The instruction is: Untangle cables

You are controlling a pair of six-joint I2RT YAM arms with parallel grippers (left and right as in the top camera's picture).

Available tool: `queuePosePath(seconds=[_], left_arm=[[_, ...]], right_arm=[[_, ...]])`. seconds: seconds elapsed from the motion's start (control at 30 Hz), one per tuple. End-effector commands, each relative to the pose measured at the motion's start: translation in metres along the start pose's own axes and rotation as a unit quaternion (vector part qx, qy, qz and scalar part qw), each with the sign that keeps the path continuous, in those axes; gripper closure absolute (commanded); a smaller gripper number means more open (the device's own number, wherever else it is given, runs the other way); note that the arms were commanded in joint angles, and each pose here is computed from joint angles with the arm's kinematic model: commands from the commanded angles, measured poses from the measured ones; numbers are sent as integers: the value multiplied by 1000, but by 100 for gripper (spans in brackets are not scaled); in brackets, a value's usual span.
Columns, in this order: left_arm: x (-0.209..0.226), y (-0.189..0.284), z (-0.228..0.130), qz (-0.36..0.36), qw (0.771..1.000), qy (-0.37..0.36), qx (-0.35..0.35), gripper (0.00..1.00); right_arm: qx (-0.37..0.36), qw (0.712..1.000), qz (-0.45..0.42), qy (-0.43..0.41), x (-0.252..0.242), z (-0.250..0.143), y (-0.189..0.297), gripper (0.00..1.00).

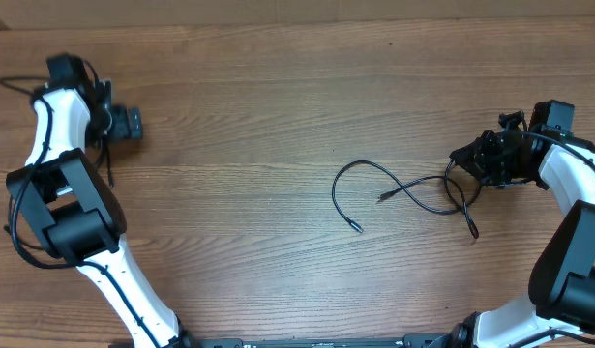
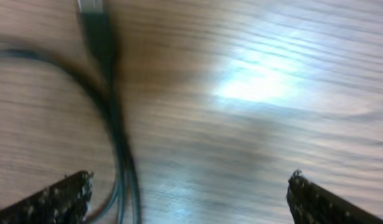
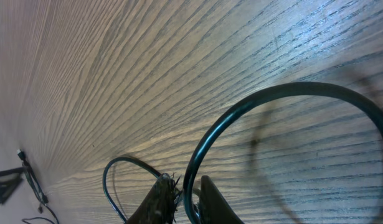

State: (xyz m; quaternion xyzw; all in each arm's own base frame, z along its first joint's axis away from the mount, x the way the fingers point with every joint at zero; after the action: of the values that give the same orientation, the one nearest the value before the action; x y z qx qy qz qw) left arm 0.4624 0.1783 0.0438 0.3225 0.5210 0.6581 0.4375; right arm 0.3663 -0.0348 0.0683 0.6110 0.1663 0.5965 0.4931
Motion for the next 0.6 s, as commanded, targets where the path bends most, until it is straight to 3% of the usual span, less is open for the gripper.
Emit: queuePosePath(seconds=[0.0,0.23,0.3,0.57], left_arm=[[-37,60,41,-92,994,3,-50,0],[-85,135,37,-110,993,-27,-43,0],[-109,145,28,-115,991,-52,-34,0],[-204,157,-32,-150,977,-150,27,0]], right_arm=[[2,1000,0,5,0,0,-2,87],[2,1000,-3,5,-1,0,-2,87],[3,1000,4,4,1,-1,-2,96],[-3,994,108,22,41,8,6,96]])
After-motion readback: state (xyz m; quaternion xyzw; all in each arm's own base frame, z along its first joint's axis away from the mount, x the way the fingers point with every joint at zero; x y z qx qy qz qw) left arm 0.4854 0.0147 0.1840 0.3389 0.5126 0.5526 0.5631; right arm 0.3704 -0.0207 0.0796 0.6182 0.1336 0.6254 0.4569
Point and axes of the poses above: each gripper's point midway between its finger pads, its own y axis back along the fingers, its own x axis along the line the jaws close on, z = x × y, the point moved 1 cm from there along y, back along the fingers, and after that the axes turned 12 degrees about y, right-handed, at the moved point
